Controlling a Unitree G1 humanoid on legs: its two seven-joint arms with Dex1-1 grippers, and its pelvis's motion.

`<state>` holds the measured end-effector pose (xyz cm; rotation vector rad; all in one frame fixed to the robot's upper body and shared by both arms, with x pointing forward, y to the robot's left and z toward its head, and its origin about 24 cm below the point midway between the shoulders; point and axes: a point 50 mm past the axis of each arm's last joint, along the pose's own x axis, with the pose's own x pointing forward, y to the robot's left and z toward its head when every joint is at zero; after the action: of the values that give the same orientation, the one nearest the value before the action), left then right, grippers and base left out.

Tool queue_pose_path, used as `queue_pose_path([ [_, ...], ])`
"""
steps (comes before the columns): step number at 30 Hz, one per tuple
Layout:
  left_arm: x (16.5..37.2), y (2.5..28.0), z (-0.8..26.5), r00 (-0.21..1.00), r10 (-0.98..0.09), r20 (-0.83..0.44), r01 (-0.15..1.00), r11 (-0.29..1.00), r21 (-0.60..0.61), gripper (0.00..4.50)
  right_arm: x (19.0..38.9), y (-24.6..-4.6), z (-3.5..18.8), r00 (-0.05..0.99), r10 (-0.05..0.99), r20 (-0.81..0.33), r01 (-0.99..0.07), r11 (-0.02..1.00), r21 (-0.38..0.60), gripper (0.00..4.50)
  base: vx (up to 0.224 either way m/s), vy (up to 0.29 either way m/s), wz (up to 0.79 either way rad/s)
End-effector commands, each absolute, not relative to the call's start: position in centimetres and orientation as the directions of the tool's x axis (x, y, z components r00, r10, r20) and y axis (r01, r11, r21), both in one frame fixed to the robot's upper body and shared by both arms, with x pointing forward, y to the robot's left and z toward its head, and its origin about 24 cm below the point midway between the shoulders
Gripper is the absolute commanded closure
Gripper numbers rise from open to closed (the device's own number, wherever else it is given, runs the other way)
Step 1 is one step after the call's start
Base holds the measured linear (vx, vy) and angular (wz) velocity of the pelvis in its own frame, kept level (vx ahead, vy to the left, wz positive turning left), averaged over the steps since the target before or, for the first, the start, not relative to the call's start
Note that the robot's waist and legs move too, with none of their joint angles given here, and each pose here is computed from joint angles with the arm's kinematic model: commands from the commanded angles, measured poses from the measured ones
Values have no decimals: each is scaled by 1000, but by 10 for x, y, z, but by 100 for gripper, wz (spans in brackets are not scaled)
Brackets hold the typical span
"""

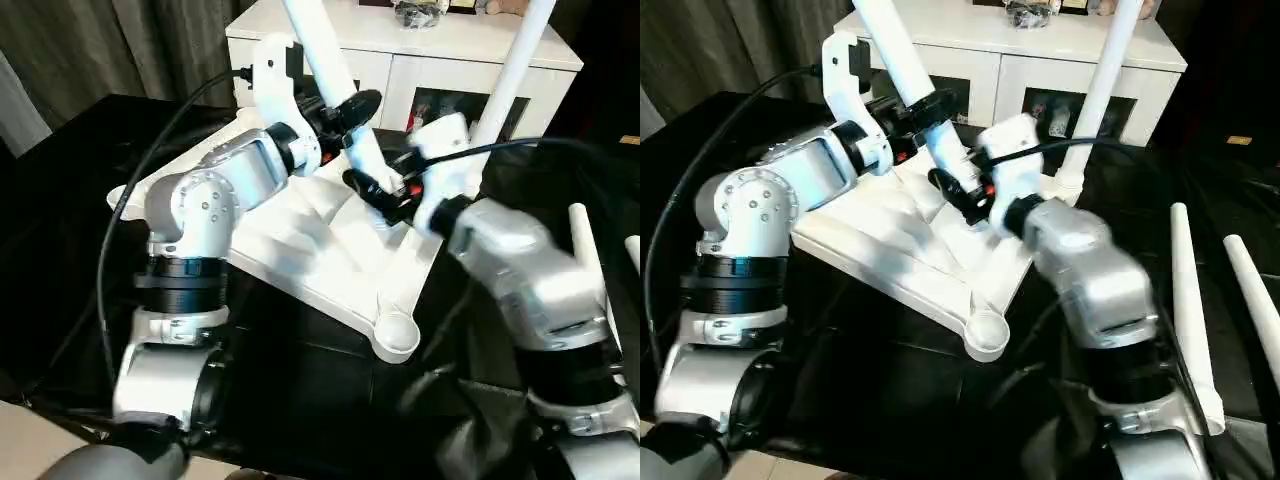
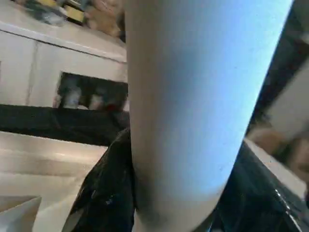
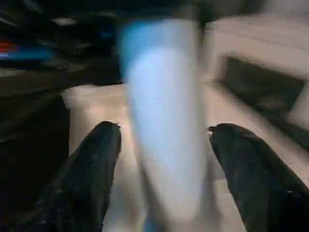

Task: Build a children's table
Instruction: Pick table leg

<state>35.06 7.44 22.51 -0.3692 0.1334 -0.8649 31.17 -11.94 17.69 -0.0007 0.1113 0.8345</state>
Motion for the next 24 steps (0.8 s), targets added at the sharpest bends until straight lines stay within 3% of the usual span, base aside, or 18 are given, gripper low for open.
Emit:
queue_pose_path([
  [1, 339, 66, 233, 537, -842, 46, 809, 499, -312, 261, 301, -123, 181, 565, 817, -119, -814, 575, 83, 89, 0, 0, 0],
  [3, 334, 66, 236, 480, -876, 41, 847, 451, -281, 261, 294, -130, 178, 504, 849, -159, -847, 522, 103, 74, 0, 0, 0],
  [4, 326, 67, 240, 397, -917, 27, 897, 382, -221, 261, 289, -144, 177, 474, 865, -167, -857, 496, 141, 56, 0, 0, 0],
  [8, 322, 70, 250, 310, -950, 40, 936, 297, -191, 261, 285, -159, 187, 431, 894, -120, -868, 448, 213, 30, 0, 0, 0],
  [9, 322, 70, 250, 308, -950, 41, 936, 295, -191, 261, 285, -159, 187, 430, 895, -119, -869, 446, 215, 12, 0, 0, 0],
  [16, 310, 74, 265, 100, -987, 126, 981, 76, -177, 261, 278, -157, 201, 340, 939, -40, -893, 336, 298, 0, 0, 0, 0],
  [24, 308, 74, 270, 34, -982, 187, 974, -10, -227, 261, 271, -153, 198, 288, 957, -45, -896, 286, 340, 0, 0, 0, 0],
])
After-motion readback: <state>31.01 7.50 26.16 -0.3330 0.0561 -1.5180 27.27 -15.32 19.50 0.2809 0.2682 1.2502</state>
